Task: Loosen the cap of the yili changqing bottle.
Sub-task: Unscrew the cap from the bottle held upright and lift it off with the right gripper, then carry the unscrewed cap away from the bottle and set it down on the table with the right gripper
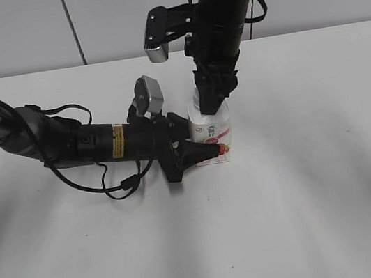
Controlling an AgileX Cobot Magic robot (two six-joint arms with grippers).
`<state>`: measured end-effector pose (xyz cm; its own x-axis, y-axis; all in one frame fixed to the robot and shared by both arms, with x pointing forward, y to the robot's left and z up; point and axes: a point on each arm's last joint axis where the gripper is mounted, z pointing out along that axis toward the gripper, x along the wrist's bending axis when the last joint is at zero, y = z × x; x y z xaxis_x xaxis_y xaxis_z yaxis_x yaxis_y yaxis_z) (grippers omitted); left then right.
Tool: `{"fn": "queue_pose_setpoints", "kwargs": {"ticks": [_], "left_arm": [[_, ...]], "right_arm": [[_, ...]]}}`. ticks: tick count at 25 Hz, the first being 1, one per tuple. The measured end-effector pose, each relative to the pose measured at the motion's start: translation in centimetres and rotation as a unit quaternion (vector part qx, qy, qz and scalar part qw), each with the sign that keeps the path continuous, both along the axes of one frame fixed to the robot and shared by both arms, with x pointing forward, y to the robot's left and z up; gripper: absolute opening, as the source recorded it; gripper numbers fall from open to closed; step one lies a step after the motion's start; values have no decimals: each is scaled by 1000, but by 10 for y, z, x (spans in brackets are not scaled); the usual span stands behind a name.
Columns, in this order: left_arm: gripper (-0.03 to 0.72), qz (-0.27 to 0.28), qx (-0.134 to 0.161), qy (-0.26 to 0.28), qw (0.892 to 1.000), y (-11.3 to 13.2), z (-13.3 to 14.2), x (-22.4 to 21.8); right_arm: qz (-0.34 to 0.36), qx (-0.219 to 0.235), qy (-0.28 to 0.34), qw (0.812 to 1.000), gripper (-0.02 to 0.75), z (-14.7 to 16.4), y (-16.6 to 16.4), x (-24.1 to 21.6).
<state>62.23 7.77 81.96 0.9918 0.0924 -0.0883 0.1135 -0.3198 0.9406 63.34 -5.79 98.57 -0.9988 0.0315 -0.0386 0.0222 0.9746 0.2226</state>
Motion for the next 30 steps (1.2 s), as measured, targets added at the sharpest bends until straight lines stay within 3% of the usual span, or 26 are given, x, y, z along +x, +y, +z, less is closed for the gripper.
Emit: {"fn": "queue_pose_setpoints", "kwargs": {"ticks": [4, 12, 20, 24, 30], "left_arm": [[384, -1, 1, 0, 1000, 0, 0, 0], [384, 1, 0, 4, 1000, 0, 0, 0], [383, 3, -1, 7, 1000, 0, 0, 0], [383, 3, -1, 7, 1000, 0, 0, 0], [383, 3, -1, 7, 1000, 0, 0, 0]], "right_arm": [[37, -2, -8, 999, 389, 0, 0, 0], [43, -12, -20, 999, 389, 4, -2, 1], [32, -11, -51, 998, 388, 31, -8, -4], [-9, -1, -55, 998, 387, 44, -10, -7], [-173, -1, -53, 984, 386, 57, -18, -5]]}}
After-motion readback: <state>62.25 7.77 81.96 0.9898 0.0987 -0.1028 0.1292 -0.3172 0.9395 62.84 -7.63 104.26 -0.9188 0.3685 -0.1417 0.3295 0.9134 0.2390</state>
